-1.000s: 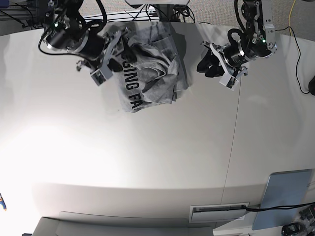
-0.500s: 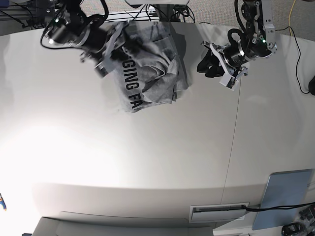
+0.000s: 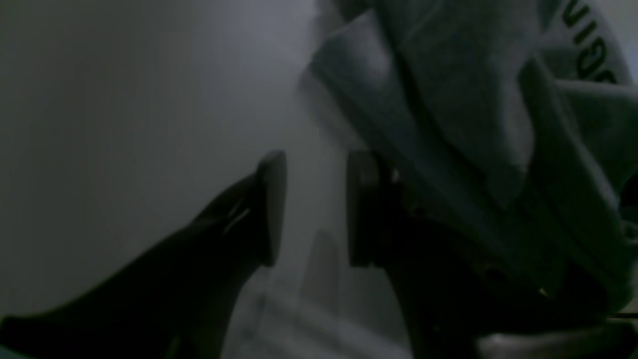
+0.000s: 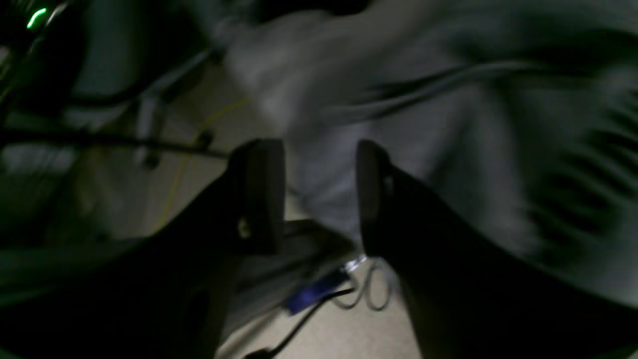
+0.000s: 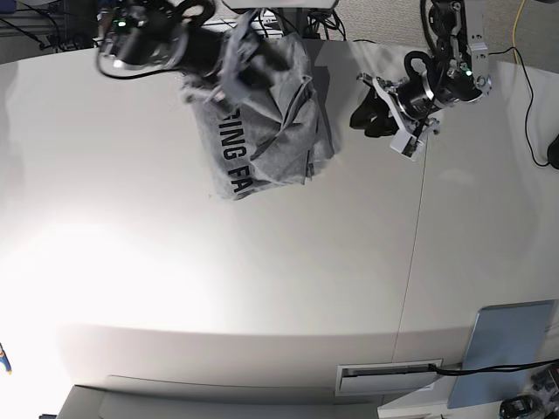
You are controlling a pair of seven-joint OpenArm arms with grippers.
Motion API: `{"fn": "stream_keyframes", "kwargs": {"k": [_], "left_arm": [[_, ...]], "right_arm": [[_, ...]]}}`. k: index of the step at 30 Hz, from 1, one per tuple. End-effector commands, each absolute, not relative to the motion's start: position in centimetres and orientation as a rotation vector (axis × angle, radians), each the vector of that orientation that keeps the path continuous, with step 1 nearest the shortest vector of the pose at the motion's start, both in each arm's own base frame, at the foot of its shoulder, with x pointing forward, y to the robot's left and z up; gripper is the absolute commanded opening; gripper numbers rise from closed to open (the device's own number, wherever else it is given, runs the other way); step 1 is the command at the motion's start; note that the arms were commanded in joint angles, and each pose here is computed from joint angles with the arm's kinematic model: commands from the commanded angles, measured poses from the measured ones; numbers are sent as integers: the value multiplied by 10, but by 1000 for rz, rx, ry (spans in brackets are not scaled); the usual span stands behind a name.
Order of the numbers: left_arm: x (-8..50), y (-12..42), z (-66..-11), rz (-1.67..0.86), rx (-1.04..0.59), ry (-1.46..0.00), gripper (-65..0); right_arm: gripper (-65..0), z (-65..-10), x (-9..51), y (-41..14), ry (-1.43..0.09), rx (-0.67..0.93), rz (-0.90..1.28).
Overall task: Fold the T-shirt properly
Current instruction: 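Release the folded bundle and raise the right gripper away, then grasp the bundle edge with the left gripper and pull it open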
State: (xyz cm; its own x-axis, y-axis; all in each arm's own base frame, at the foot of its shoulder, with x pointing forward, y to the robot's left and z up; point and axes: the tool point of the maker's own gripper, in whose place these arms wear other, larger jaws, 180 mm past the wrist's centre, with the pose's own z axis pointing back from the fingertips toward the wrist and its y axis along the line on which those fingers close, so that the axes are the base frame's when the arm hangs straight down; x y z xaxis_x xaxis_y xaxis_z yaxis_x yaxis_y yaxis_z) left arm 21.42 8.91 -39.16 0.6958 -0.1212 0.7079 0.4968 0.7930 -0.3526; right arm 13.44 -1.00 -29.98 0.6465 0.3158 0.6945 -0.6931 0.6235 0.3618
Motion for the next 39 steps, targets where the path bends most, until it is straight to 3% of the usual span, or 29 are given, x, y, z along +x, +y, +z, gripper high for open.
{"fn": "stream_keyframes", "kwargs": {"k": [1,6,13,18,22,39], "left_arm": [[221,86,-378,-365,-598,-780,-435],[221,74,-361,-358,-697,-830,-434],[234,62,-340,-411,-712,-894,-434],[241,15,-324,-572,-774,-907,-434],[245,-18,-329,-690,-727,-865,-434],[261,-56,-346,-794,-424,-905,-435]], "right_arm": [[-419,-289,145,-14,-688,659,614],[-419,-290,174,-58,-750,492,544],[-419,-292,193,-116,-783,274,453],[-419,-292,198,-164,-775,111,350],[-419,-289,195,-196,-773,25,275],[-419,-290,185,-215,-754,-18,222]]}}
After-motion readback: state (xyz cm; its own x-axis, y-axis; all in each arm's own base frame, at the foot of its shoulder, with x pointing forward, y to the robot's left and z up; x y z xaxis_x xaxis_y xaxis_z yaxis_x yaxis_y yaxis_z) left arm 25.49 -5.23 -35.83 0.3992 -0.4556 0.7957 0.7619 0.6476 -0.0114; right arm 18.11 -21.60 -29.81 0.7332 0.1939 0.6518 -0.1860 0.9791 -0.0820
